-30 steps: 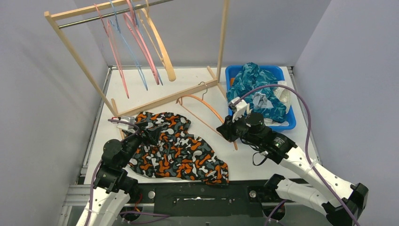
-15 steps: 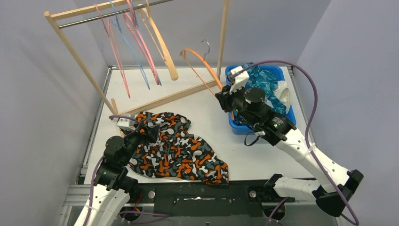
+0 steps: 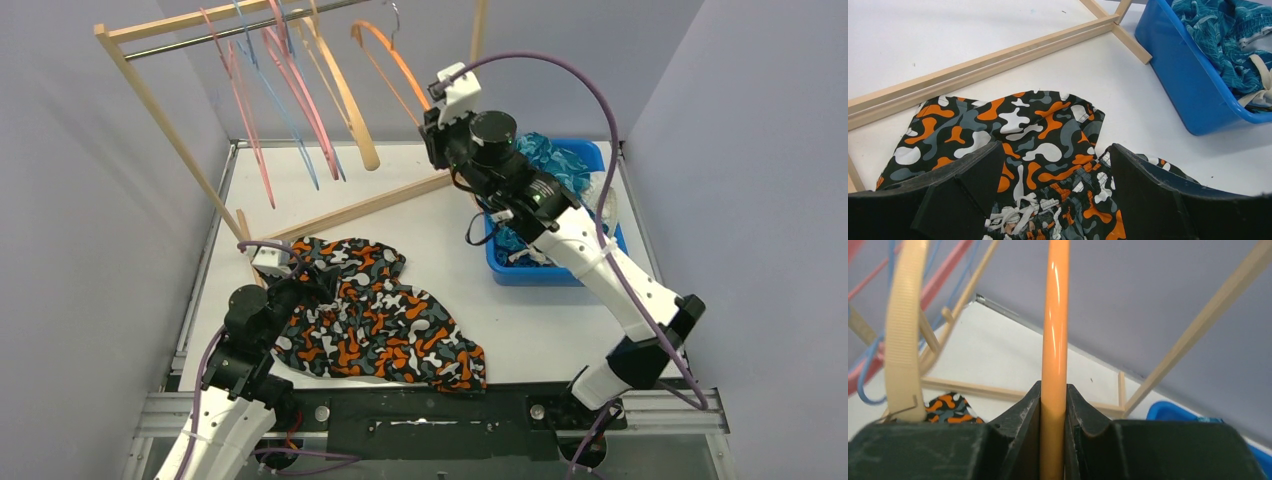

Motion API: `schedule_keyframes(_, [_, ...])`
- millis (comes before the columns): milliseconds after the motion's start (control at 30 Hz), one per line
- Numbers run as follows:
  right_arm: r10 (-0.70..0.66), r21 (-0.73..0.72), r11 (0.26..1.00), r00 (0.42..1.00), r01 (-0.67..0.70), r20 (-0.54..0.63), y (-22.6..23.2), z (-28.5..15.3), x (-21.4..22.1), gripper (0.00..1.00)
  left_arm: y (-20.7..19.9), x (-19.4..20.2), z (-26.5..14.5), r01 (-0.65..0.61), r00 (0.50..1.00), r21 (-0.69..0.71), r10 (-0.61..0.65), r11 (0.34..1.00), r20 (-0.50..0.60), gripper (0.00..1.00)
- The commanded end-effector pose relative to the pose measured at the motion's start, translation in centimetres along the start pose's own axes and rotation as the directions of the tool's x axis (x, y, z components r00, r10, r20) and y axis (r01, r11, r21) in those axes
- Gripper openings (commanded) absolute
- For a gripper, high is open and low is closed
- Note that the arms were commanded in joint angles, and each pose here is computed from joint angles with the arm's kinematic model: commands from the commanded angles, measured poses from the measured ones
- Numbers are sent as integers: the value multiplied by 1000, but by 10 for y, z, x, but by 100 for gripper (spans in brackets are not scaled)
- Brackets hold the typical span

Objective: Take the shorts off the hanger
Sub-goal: Place the hanger on the clothes rod.

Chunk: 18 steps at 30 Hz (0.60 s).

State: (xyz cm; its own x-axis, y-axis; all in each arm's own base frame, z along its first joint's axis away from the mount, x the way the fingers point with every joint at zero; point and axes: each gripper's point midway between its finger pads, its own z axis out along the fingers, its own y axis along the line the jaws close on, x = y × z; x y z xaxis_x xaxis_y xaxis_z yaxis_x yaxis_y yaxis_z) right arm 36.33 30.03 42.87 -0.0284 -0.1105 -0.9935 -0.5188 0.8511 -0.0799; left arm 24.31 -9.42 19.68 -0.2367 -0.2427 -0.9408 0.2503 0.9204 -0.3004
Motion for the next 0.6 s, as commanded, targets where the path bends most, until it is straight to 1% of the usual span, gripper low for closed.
schedule_keyframes(0, [-55, 18, 998, 987, 53, 150, 2, 10, -71, 0, -9, -34, -3, -15, 996, 24, 12, 1000, 84, 77])
schedule_keyframes(133, [-61, -16, 998, 992, 63, 115, 13, 31, -76, 0, -8, -34, -4, -14, 996, 18, 12, 1000, 88, 77])
schedule_keyframes(300, [-56, -39, 997, 993, 60, 105, 21, 45, -79, 0, -9, -34, -4, -15, 996, 25, 12, 1000, 90, 77])
schedule_keyframes(567, [-87, -37, 995, 992, 91, 95, 18, 53, -80, 0, -10, -35, -4, -15, 996, 26, 12, 1000, 91, 77])
